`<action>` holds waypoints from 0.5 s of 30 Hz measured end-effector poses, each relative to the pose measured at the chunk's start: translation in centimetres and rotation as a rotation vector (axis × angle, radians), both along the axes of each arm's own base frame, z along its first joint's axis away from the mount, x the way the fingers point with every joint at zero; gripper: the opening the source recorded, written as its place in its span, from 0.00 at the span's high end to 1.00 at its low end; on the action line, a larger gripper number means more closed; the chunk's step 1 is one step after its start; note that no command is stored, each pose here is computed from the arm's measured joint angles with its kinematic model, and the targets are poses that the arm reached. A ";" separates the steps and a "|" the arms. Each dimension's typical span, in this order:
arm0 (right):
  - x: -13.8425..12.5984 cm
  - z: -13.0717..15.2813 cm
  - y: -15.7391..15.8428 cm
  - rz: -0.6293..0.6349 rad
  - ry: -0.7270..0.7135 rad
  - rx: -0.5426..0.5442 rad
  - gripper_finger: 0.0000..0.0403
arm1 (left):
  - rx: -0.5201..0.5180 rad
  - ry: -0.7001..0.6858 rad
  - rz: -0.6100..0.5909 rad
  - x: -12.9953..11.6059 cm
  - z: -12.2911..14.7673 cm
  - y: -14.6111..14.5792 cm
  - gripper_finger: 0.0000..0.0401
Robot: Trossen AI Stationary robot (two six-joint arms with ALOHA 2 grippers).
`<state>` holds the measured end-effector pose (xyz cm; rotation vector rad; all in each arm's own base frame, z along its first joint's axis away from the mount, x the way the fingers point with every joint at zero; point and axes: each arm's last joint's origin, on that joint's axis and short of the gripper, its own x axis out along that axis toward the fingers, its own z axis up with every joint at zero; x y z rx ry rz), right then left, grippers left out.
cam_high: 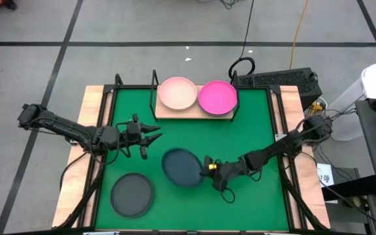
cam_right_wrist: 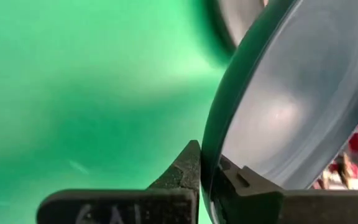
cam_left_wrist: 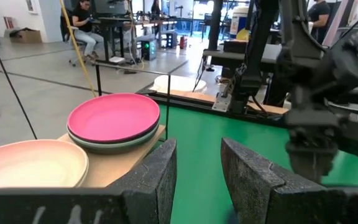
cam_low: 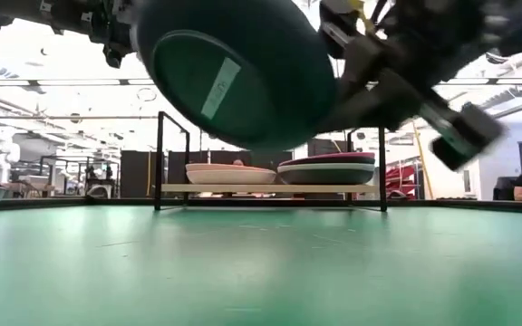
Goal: Place and stack plates onto a shelf
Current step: Stack the dark blue plate on top of the peach plate on the shelf
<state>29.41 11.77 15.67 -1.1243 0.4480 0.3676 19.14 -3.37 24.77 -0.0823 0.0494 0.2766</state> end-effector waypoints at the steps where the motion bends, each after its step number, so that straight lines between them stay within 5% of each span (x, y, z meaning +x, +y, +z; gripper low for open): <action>1: 0.1 0.3 -0.5 -0.021 -0.011 0.001 0.99 | 0.000 0.000 0.000 0.0 0.0 0.0 0.67; 15: 3.1 4.1 -12.1 -0.375 -0.123 -0.006 1.00 | -0.001 0.000 0.000 0.0 0.0 0.0 0.67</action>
